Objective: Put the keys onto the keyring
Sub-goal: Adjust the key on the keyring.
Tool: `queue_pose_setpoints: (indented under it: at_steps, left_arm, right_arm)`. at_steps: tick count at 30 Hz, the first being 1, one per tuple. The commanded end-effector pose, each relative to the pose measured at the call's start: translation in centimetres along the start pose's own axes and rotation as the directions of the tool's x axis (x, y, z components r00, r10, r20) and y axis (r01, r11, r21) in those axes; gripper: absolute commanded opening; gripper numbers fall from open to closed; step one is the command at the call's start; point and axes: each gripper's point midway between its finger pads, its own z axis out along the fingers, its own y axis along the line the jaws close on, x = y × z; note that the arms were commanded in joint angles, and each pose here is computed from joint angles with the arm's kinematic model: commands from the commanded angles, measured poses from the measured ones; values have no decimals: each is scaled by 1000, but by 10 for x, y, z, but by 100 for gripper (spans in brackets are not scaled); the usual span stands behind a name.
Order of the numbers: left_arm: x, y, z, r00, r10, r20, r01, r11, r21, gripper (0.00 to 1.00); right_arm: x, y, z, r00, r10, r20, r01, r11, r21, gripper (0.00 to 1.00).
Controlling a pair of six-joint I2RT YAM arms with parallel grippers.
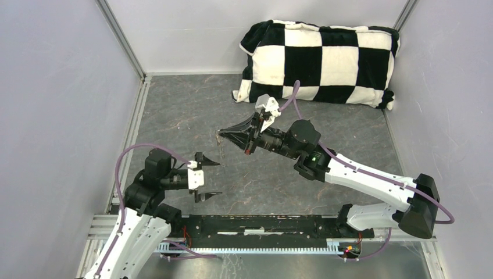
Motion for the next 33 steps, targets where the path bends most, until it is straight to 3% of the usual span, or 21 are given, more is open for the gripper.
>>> queue_pose_setpoints:
  at_steps: [1, 7, 13, 20, 23, 26, 27, 30, 33]
  left_arm:
    - [-4, 18, 3, 983, 180, 43, -176, 980, -89, 100]
    - [-12, 54, 1, 964, 257, 70, -227, 930, -290, 100]
    - [-22, 66, 8, 966, 217, 137, -169, 940, -295, 100]
    - [-51, 46, 11, 947, 184, 265, -138, 973, -186, 100]
    - [-56, 53, 4, 949, 174, 263, -110, 964, -243, 98]
    - [-54, 60, -2, 956, 179, 234, -105, 948, -301, 82]
    - [-50, 61, -2, 960, 184, 213, -113, 945, -307, 72]
    - [-40, 64, -3, 964, 220, 146, -164, 932, -324, 29]
    - [-32, 69, -5, 960, 267, 85, -225, 915, -335, 11]
  right_arm:
    - [-54, -5, 5, 987, -12, 163, 4, 999, 53, 0]
    - [-62, -2, 10, 980, 28, 199, -36, 999, 37, 0]
    - [-64, -3, 12, 975, 55, 213, -64, 997, 35, 0]
    - [-61, -5, 12, 975, 58, 214, -70, 996, 51, 0]
    - [-61, -5, 11, 976, 52, 213, -65, 996, 53, 0]
    - [-58, -5, 8, 976, 54, 209, -67, 996, 57, 0]
    - [-58, -5, 6, 977, 53, 208, -67, 996, 59, 0]
    - [-57, -3, 0, 978, 49, 204, -61, 997, 55, 0]
    - [-55, -1, -6, 979, 46, 199, -58, 997, 53, 0]
